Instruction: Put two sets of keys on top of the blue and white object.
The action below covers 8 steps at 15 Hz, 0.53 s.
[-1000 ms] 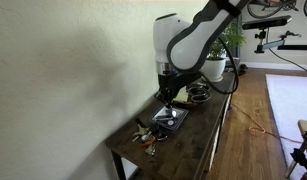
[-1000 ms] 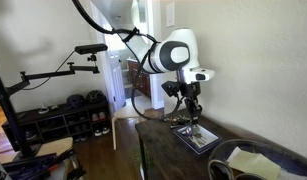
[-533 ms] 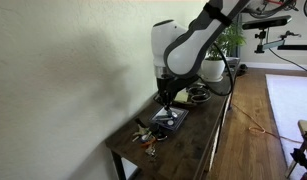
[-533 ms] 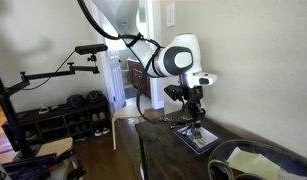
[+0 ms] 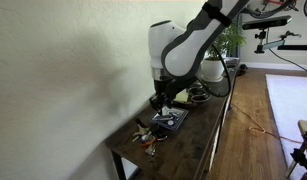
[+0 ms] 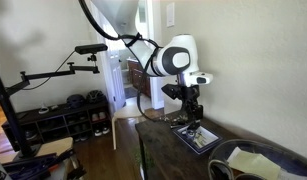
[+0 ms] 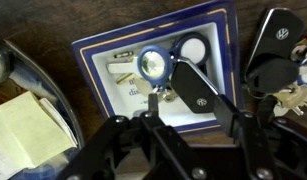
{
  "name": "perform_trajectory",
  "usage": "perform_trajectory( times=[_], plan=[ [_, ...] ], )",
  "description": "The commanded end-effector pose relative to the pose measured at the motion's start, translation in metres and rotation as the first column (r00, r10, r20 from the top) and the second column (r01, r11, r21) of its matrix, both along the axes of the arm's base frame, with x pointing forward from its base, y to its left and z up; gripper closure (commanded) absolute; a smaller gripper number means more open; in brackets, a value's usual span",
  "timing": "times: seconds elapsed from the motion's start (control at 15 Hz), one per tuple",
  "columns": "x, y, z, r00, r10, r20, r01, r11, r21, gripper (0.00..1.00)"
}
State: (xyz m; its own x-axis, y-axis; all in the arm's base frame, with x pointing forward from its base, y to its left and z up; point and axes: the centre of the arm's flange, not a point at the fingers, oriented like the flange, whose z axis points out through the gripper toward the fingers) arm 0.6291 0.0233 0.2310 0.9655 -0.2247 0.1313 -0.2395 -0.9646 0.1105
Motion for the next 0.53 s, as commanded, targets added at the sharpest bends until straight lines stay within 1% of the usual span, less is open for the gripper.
perform_trajectory(
  times=[0.0,0.07,0.47],
  plan=[
    [-0.02,0.011,0.025,0.999,0.038,-0.018,-0.038,0.999,0.028,0.08],
    [-0.023,0.015,0.029,0.999,0.041,-0.022,-0.04,0.999,0.026,0.01],
    [-0.044,0.035,0.047,0.991,0.106,-0.079,-0.1,0.992,0.073,0.0]
  ],
)
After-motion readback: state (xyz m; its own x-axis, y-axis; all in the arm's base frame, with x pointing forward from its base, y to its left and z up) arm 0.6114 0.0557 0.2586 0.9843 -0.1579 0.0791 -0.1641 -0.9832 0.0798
